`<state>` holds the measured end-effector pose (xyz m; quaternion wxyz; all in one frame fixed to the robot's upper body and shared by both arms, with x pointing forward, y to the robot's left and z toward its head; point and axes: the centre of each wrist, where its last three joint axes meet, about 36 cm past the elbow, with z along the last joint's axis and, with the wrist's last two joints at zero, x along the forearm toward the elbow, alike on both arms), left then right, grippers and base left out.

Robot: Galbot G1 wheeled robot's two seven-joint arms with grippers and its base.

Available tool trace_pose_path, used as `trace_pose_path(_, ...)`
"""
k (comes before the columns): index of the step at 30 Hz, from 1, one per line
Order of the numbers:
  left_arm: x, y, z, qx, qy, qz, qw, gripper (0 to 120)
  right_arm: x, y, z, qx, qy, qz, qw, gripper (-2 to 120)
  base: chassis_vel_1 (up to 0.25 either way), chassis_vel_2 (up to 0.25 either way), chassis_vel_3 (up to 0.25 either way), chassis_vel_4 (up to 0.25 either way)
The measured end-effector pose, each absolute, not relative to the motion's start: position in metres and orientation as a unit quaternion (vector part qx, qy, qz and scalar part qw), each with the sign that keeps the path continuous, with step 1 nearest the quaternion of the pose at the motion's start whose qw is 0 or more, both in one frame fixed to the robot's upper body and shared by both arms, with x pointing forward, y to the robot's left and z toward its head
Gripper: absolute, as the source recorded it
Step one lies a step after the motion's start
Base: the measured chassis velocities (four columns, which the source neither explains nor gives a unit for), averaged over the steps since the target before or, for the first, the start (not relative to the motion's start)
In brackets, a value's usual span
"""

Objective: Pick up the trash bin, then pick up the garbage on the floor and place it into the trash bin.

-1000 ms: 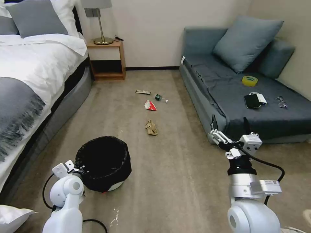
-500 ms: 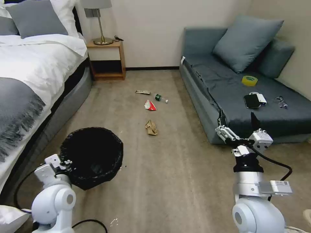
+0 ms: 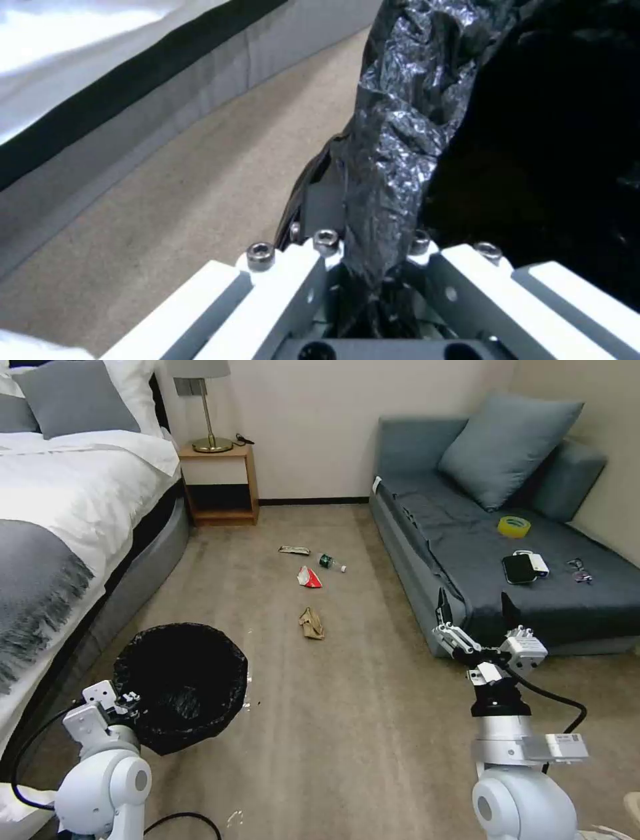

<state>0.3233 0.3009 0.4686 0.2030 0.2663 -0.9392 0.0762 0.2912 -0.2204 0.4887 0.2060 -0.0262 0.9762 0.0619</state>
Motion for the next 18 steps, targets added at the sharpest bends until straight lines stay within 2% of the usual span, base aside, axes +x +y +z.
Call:
trace_pose_path(6,0.3245,0.3041,0.4673,0.271,-0.938,0.078,0.2,2,0.2896,-0.2206,0.4888,-0.028,0.976,0.06,0.208,100,-0.137,0.148,0.133,-0.135)
trace_pose_path(18,0.323,0.3103,0.4673,0.279,-0.937,0.082,0.193,2,0.2883,-0.2188,0.4881,-0.036,0.976,0.059,0.209,100,-0.251,0.248,0.254,-0.252)
